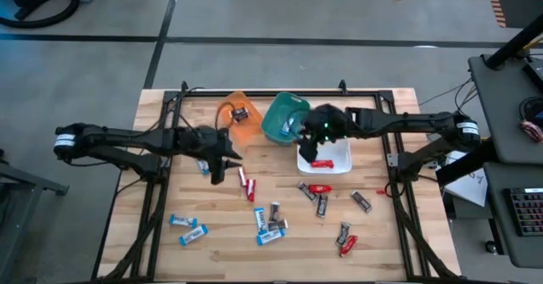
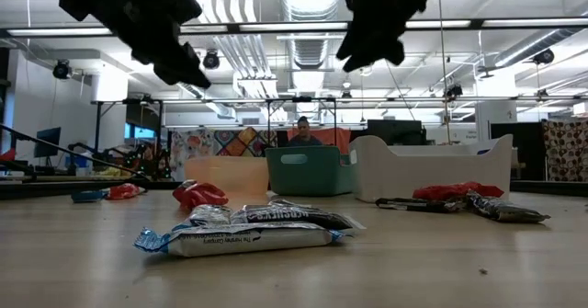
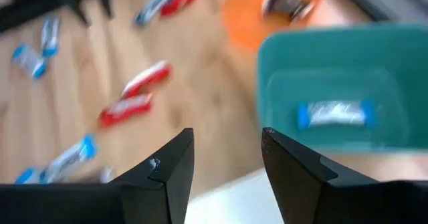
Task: Sort candy
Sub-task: Put the red chocolate bar into the white bin
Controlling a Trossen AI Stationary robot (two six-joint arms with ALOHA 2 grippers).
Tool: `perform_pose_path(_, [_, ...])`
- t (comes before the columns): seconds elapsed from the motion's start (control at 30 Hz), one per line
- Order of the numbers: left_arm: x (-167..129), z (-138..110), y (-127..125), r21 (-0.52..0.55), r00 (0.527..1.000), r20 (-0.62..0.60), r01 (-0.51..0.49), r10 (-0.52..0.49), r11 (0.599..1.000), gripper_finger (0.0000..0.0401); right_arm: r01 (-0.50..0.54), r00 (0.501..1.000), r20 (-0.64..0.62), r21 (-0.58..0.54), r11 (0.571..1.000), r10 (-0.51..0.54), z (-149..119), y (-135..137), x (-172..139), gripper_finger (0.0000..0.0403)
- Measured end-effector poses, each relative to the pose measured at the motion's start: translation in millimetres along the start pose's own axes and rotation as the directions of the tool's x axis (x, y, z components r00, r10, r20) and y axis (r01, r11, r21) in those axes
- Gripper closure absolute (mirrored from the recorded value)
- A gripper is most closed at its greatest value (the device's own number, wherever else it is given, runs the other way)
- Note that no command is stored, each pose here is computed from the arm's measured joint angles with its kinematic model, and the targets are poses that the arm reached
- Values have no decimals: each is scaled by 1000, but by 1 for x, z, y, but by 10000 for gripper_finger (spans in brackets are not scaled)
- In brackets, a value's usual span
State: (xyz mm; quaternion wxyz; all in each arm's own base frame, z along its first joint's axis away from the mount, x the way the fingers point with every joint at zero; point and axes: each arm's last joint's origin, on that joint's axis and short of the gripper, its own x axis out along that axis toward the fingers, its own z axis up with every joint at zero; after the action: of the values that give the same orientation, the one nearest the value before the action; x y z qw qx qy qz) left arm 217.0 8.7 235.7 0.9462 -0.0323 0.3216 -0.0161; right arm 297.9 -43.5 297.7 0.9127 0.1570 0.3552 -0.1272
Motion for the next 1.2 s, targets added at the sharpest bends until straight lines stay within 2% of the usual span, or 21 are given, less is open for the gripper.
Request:
perform_pose_path(0.1, [10, -4, -8, 33, 999, -45, 31, -30, 999, 310, -14, 994, -107, -32, 999, 11, -4, 18, -8, 245])
perform_pose_path(0.23, [22, -12, -13, 34, 991, -129, 50, -45, 998, 296, -45, 984, -176, -71, 996, 32, -12, 37, -14, 247])
perform_pose_path(0.4, [35, -23, -12, 46, 971, -239, 33, -21, 998, 245, -55, 969, -244, -44, 998, 43, -21, 46, -19, 230])
perform_pose_path(0.53, [43, -34, -12, 140, 938, -345, 33, 18, 990, 200, -83, 952, -296, -17, 996, 74, -27, 46, -18, 206])
perform_pose_path(0.63, [49, -37, -13, 191, 931, -365, 58, 17, 980, 184, -84, 948, -309, -15, 996, 75, -30, 45, -16, 189])
perform_pose_path(0.83, [59, -40, -9, 317, 920, -373, 7, 118, 948, 185, -77, 943, -326, -17, 997, 67, -35, 43, -13, 169])
perform_pose_path(0.97, [69, -41, -9, 370, 927, -356, 23, 119, 929, 190, -75, 942, -330, -18, 997, 65, -36, 43, -12, 168])
perform_pose_path(1.2, [84, -51, -8, 410, 903, -411, 63, 123, 910, 200, -75, 942, -328, -19, 997, 65, -35, 43, -12, 167])
